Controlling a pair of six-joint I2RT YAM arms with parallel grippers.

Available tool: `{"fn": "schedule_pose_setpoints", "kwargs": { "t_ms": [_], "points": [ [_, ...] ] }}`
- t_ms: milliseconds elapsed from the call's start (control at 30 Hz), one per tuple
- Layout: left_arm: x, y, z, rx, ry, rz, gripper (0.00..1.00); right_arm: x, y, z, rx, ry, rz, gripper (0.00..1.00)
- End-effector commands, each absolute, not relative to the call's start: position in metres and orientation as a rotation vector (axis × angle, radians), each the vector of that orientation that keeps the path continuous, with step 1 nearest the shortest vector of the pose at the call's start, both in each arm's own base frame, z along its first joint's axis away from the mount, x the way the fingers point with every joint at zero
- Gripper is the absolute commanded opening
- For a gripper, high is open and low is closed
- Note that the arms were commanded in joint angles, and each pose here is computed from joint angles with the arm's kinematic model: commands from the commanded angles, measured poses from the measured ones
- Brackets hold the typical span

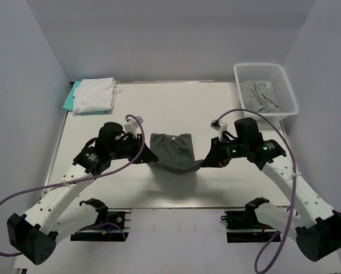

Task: Fold and stack the t-shirts
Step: Grab one side of the 2/3 rectangular tshirt with both arms, then fold the long partially folded tshirt into a neat square

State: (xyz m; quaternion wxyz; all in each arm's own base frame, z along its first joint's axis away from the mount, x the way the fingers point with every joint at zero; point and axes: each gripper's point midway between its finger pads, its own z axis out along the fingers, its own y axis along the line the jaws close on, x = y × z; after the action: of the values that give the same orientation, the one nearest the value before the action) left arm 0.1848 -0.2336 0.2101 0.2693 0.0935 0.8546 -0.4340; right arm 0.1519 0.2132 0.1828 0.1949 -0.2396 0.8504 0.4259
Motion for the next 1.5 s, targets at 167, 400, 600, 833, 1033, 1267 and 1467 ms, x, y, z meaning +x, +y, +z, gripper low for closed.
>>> {"fn": "schedule_pose_setpoints", "kwargs": {
  "t_ms": [167,400,600,833,1033,1267,1467],
  "points": [
    [0.17,-0.233,0.248,0.276,2.249,-1.241,0.0,0.134,0.21,0.235,-0.781,2.208,1.233,0.0],
    [0.193,-0.229,0.236,0.167,2.268,-1.14,0.0,0.17,0.209,0.216,-0.678,2.295,1.095,0.0],
    [0.222,-0.213,0.218,0.012,2.282,-0.969,0.0,0.204,0.214,0.2,-0.586,2.362,1.034,0.0],
    [0.265,-0.216,0.187,-0.106,2.318,-0.839,0.0,0.239,0.223,0.184,-0.505,2.394,1.042,0.0],
    [0.304,-0.215,0.186,-0.157,2.289,-0.73,0.0,0.264,0.221,0.168,-0.445,2.429,1.012,0.0],
    [0.327,-0.219,0.158,-0.174,2.375,-0.641,0.0,0.291,0.222,0.145,-0.378,2.482,1.031,0.0],
    [0.346,-0.208,0.136,-0.234,2.416,-0.564,0.0,0.31,0.227,0.126,-0.342,2.507,1.09,0.0]
  ]
}}
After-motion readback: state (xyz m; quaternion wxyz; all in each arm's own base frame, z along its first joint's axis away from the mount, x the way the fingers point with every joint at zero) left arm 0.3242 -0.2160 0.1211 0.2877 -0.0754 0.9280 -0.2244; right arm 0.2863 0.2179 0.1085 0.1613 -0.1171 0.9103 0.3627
